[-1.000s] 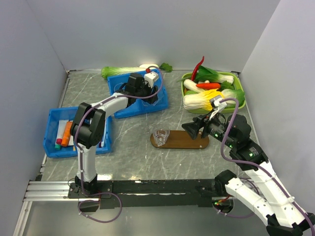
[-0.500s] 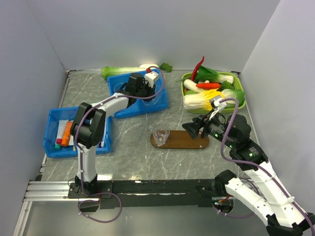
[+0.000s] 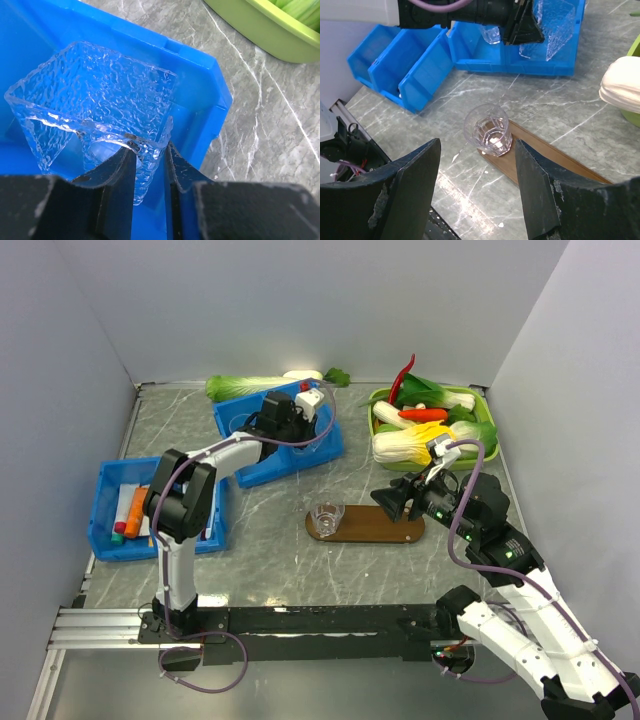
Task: Prepare toiletry sets of a toothbrush and toothpaste on the tray
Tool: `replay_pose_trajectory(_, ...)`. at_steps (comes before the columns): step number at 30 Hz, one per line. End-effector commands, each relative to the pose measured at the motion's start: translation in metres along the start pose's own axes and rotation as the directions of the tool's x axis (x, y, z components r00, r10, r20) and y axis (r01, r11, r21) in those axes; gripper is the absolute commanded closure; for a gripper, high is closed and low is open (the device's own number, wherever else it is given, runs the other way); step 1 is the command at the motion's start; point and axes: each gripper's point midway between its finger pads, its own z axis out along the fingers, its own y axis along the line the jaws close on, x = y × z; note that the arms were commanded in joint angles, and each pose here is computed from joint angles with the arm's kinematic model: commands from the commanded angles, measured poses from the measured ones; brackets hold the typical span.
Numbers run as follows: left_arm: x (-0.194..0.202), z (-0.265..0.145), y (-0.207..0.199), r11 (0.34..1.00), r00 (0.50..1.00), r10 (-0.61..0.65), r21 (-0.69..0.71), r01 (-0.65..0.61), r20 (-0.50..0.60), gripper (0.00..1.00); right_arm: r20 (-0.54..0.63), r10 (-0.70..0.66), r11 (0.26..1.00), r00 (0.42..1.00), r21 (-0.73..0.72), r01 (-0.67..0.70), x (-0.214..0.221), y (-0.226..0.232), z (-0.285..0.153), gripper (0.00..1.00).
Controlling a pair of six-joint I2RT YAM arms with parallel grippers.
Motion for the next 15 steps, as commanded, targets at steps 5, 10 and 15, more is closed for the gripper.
replay_pose_trajectory(5, -0.055, -0.029, 0.004, 0.994, 0.984, 0.101, -0.054, -0.095, 0.146, 0.99, 0.056, -0.001, 1.000, 0.998, 0.011, 0.001, -0.013, 0.000, -0.004, 0.32)
replay_pose_trajectory(10, -0.067, -0.037, 0.001, 0.990, 0.975, 0.131, -0.069, -0.120, 0.179, 0.99, 0.069, 0.002, 1.000, 0.998, 0.008, -0.002, -0.016, 0.002, -0.009, 0.34)
replay_pose_trajectory(15, -0.086, -0.050, -0.003, 0.986, 0.963, 0.152, -0.103, -0.131, 0.223, 0.99, 0.085, 0.000, 0.999, 0.996, 0.035, -0.003, -0.018, -0.001, -0.015, 0.34)
